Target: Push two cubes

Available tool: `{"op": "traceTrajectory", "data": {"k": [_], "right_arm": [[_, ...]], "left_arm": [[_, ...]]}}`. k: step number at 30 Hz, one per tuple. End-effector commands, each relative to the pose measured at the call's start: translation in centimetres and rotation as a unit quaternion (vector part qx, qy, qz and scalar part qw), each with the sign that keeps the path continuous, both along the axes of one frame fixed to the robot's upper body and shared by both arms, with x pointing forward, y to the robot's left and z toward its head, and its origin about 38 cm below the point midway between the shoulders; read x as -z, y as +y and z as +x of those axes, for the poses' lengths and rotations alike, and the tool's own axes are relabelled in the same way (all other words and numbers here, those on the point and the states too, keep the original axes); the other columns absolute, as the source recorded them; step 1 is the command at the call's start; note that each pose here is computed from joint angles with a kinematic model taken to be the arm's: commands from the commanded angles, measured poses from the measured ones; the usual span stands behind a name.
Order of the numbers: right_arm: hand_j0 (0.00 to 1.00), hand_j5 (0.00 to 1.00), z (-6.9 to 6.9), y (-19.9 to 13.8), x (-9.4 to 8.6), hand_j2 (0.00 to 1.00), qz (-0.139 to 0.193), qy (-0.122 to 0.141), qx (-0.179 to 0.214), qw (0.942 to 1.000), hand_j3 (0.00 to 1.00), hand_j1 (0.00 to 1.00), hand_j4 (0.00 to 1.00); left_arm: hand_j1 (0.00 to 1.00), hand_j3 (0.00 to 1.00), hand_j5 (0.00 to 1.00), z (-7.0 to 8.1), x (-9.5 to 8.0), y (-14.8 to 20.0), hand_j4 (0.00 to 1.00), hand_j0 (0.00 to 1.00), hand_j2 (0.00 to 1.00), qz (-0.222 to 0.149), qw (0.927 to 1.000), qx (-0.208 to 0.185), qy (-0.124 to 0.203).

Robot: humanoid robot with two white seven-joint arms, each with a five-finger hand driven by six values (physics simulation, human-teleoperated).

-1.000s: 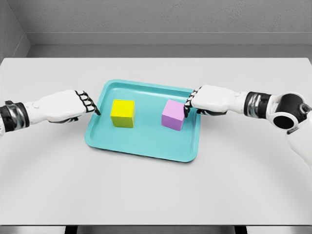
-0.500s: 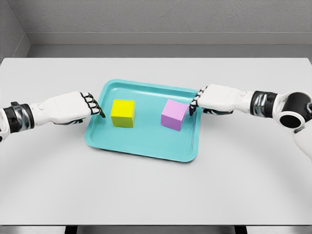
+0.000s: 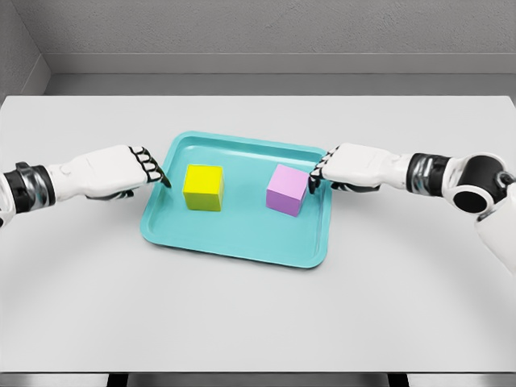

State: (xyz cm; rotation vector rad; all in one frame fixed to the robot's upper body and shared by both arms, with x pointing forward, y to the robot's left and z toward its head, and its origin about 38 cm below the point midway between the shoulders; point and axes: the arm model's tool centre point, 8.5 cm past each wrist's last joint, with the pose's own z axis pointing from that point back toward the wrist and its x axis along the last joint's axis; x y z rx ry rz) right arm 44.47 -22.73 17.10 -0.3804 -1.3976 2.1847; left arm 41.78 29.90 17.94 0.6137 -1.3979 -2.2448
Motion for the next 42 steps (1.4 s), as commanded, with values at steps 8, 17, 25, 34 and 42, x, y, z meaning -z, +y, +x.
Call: {"op": "traceTrajectory", "data": {"k": [8,17,25,34,42], "right_arm": [[0.56,0.56,0.5,3.5,1.0,0.56,0.011,0.004,-0.015,0.9998,0.56,0.56,0.56],[0.55,0.55,0.6,3.4,0.1,0.55,0.017,-0.002,-0.017,0.9997,0.55,0.55,0.55],[0.55,0.55,0.4,2.7,-1.8,0.55,0.021,-0.026,-0.019,0.9993,0.55,0.55,0.55],[0.52,0.52,0.1,1.9,-1.0,0.52,0.016,-0.016,-0.013,0.9997,0.52,0.52,0.52],[0.49,0.49,-0.2,2.7,-0.1,0.49,0.015,-0.009,-0.020,0.9997,0.49,0.49,0.49]], "left_arm": [[0.74,0.74,0.74,0.6,0.5,-1.2,0.74,0.74,0.74,-0.011,0.9999,0.000,0.009],[0.74,0.74,0.74,0.6,0.9,-2.5,0.74,0.74,0.74,-0.014,0.9997,0.009,0.017],[0.74,0.74,0.74,0.5,0.8,-2.7,0.74,0.74,0.74,-0.016,0.9997,0.012,0.015],[0.74,0.74,0.74,0.5,0.6,-3.0,0.74,0.74,0.74,-0.012,0.9997,0.016,0.015],[0.74,0.74,0.74,0.8,0.5,-4.3,0.74,0.74,0.74,-0.015,0.9995,0.024,0.016]]}}
